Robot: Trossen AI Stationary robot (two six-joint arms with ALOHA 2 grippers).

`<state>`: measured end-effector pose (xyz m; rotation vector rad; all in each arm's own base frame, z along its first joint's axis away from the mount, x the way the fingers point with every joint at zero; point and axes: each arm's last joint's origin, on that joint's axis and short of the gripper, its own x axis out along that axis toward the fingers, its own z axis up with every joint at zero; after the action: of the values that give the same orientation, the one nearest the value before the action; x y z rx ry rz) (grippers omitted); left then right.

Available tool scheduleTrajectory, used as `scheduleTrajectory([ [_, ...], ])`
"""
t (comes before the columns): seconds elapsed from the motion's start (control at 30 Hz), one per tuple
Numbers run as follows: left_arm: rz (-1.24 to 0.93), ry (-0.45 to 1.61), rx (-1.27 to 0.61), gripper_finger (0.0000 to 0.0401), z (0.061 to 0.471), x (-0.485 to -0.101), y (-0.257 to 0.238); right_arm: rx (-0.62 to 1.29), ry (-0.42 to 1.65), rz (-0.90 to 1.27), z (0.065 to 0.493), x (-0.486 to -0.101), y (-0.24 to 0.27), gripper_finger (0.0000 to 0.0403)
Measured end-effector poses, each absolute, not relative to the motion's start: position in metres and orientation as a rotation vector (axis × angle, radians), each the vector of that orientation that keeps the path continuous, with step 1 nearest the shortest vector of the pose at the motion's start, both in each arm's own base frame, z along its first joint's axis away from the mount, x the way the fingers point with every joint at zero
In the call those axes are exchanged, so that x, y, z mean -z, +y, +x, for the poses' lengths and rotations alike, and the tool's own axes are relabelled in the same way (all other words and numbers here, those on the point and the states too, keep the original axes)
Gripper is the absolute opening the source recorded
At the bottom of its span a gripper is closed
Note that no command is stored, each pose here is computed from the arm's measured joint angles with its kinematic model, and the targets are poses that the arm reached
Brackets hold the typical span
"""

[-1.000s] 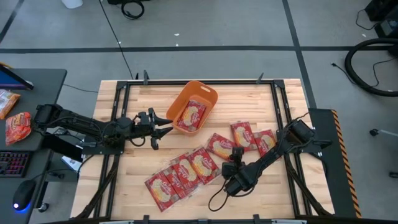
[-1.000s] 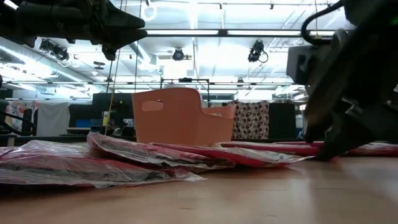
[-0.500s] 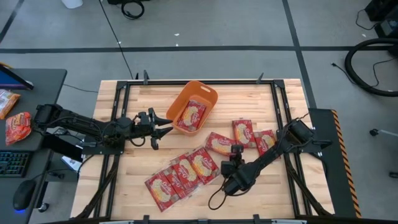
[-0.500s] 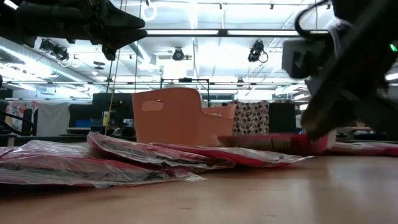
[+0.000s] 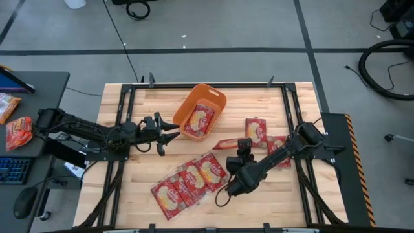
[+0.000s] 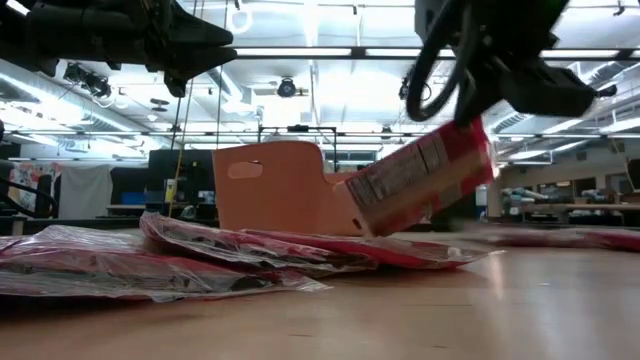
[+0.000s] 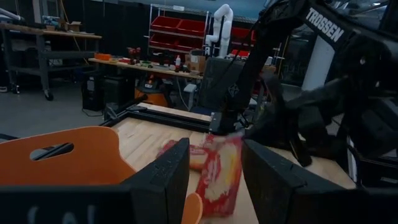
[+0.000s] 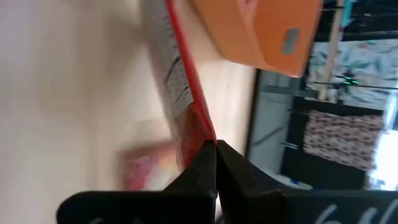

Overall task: Sort popcorn bags into baskets
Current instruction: Put the red popcorn bag into the orange bin

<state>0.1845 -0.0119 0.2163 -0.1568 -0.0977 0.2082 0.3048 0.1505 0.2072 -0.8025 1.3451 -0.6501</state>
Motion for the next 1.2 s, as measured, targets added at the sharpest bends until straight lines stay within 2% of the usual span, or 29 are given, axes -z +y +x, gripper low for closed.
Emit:
scheduleTrajectory([
  [0.23,-0.156,-0.097,-0.209,0.0151,0.184,-0.216,-0.012,0.668,1.233,-0.864,0.313,-0.239,0.14,0.0003],
  [0.53,-0.155,-0.097,-0.208,0.0151,0.184,-0.216,-0.012,0.776,1.062,-0.932,0.302,-0.291,0.105,0.0004],
  [0.77,-0.155,-0.098,-0.209,0.0151,0.184,-0.216,-0.012,0.787,1.073,-1.05,0.311,-0.311,0.074,0.0004],
  [0.93,-0.155,-0.098,-0.208,0.0151,0.184,-0.216,-0.012,0.625,1.125,-1.032,0.326,-0.308,0.05,0.0003],
  [1.2,-0.153,-0.097,-0.209,0.0151,0.184,-0.216,-0.012,0.336,0.998,-1.131,0.347,-0.283,0.005,0.0002],
])
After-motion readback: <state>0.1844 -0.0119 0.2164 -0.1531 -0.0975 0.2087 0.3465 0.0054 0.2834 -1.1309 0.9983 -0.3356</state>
